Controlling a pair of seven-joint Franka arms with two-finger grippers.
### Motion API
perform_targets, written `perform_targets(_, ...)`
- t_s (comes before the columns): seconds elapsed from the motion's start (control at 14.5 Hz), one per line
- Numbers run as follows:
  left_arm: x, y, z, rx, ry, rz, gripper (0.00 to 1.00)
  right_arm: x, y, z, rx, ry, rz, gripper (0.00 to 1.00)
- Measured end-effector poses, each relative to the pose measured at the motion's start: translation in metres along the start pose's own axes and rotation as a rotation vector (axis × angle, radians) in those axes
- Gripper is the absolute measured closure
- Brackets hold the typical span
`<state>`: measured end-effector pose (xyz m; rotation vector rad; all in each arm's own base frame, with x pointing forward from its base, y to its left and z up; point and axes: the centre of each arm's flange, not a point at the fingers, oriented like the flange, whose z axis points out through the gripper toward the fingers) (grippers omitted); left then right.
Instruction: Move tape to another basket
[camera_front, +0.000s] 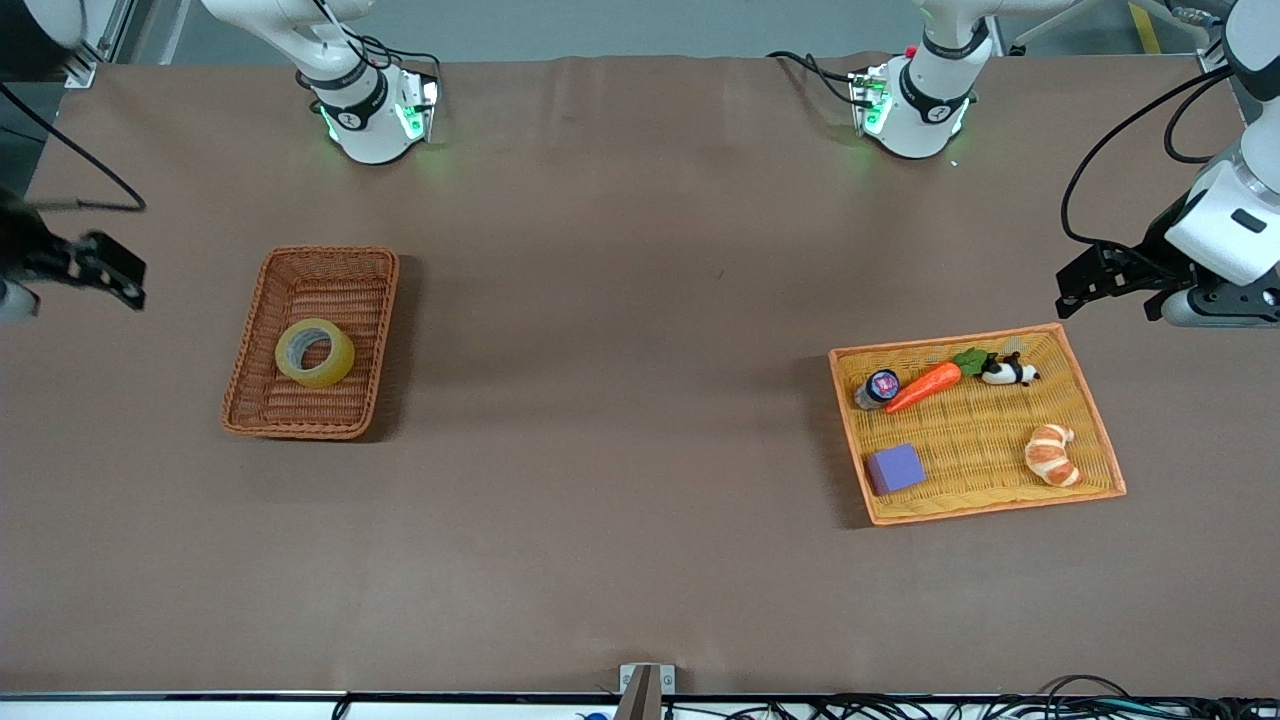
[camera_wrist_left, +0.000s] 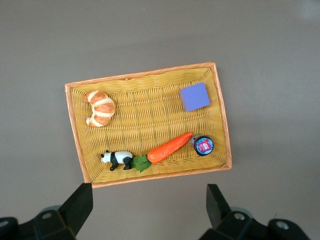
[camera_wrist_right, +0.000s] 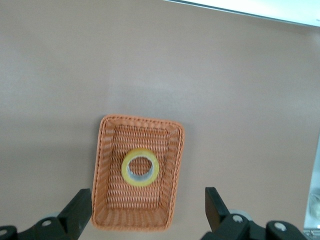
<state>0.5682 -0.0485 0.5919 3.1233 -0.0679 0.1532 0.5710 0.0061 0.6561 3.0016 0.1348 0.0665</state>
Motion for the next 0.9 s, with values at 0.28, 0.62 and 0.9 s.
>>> perform_targets(0.28, 0.000, 0.000, 0.001, 0.000, -0.004, -0.001, 0.00, -0.021, -0.011, -0.014, 0.033, -0.090, 0.114, 0.00)
perform_targets(0.62, 0.001, 0.000, 0.005, 0.000, -0.010, -0.005, 0.00, -0.018, -0.012, -0.008, 0.063, -0.077, 0.122, 0.00)
perform_targets(0.9, 0.002, 0.001, 0.006, 0.000, -0.012, -0.005, 0.00, -0.015, 0.004, 0.008, 0.075, -0.036, 0.136, 0.00)
